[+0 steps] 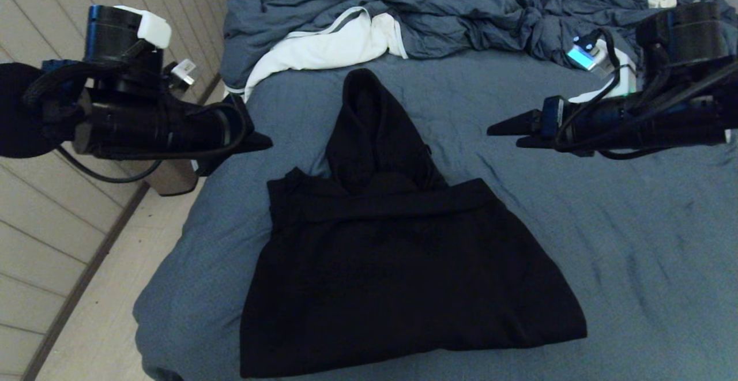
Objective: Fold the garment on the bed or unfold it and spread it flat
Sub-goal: Fold the black sweatshirt
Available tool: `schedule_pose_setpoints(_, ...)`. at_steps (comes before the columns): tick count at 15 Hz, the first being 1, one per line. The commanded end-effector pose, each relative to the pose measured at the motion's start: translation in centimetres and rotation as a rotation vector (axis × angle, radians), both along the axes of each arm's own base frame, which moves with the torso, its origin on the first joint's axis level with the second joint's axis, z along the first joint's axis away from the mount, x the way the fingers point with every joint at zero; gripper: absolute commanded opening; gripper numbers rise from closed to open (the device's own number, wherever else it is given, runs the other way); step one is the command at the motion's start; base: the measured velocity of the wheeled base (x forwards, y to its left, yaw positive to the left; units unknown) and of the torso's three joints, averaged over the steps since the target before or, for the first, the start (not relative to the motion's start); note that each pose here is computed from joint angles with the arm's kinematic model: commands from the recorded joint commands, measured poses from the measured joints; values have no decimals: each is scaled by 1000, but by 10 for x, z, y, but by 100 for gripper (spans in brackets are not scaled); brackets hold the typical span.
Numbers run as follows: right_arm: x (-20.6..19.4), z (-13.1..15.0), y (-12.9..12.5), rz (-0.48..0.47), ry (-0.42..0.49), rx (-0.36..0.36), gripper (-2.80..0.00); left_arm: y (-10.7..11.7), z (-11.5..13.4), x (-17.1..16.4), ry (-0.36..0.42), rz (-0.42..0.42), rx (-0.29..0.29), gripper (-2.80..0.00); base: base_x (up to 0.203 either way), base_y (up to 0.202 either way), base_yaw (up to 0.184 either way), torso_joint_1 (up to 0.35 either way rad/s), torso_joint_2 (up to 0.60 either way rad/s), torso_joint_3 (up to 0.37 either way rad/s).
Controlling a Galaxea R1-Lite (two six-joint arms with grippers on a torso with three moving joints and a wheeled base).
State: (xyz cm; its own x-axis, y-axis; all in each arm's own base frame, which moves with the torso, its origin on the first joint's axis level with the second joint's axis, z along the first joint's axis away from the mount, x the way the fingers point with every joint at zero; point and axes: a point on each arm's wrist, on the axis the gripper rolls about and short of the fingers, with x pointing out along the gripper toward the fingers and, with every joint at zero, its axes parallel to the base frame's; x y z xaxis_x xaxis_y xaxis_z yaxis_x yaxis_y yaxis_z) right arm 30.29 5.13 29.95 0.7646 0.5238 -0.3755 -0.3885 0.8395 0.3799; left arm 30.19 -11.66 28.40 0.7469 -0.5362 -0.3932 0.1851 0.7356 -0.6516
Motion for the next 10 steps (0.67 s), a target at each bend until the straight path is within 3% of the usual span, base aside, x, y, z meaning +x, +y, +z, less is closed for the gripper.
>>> schedule_pose_setpoints(1, 7, -10, 3, 7, 35, 0, 0, -10, -14, 29, 23, -4, 3, -280, 0, 0, 0, 0, 0, 0)
schedule_pose_setpoints(6, -4, -11, 3, 14, 37, -5, 0, -39, -44, 80, -22, -75, -13, -280, 0, 0, 0, 0, 0, 0)
schedule_pose_setpoints(9, -25, -12, 0, 17, 44, -10, 0, -60, -78, 98, -46, -158, 85, -280, 0, 0, 0, 0, 0, 0)
schedule_pose_setpoints(10, -31, -13, -1, 16, 46, -12, 0, -68, -83, 103, -61, -175, 93, -280, 0, 0, 0, 0, 0, 0)
